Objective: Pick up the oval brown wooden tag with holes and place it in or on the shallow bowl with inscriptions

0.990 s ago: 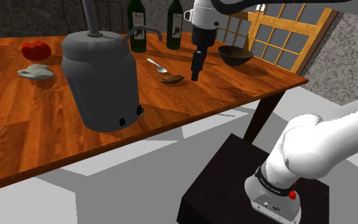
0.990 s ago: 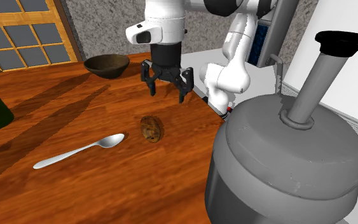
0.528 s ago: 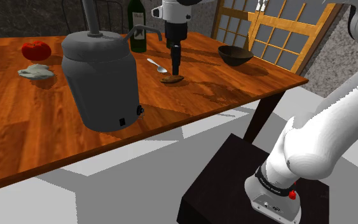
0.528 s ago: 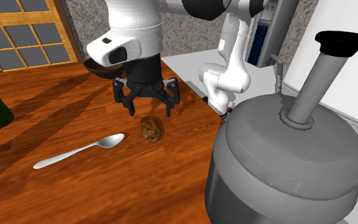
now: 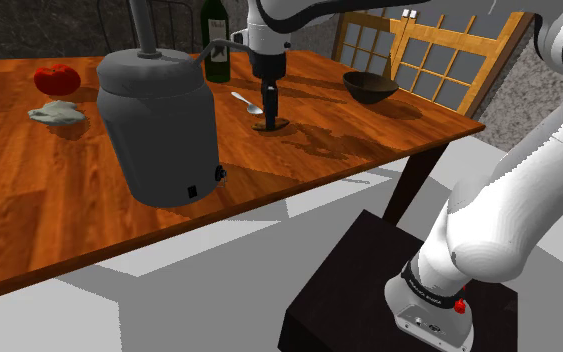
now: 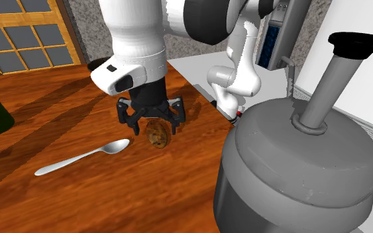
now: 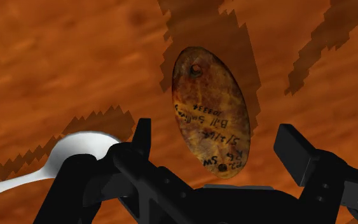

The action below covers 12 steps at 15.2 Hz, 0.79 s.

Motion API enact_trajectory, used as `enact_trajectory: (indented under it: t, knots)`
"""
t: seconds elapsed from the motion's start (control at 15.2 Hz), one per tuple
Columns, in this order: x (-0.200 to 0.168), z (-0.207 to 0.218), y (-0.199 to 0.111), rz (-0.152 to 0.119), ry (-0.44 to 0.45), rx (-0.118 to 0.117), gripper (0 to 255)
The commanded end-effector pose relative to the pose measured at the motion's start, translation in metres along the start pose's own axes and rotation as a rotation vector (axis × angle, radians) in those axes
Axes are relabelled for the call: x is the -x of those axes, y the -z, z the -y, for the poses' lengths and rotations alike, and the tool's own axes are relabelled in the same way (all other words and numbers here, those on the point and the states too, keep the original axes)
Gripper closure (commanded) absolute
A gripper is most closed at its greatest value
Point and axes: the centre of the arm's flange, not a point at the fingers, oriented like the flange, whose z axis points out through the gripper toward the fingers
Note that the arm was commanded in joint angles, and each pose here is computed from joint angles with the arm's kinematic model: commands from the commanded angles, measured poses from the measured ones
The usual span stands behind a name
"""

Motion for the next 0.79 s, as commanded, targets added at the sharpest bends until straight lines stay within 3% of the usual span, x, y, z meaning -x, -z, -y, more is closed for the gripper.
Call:
enact_trajectory:
  t: [0.0, 0.46, 0.53, 0.73]
  knots:
    - [0.0001, 0.0009, -0.0067, 0.0, 0.0, 0.0, 0]
    - [0.0, 0.0009, -0.0066, 0.0, 0.0, 0.0, 0]
    - [0.0, 0.0009, -0.0066, 0.0, 0.0, 0.0, 255]
    - [0.0, 0.0009, -0.0067, 0.0, 0.0, 0.0, 255]
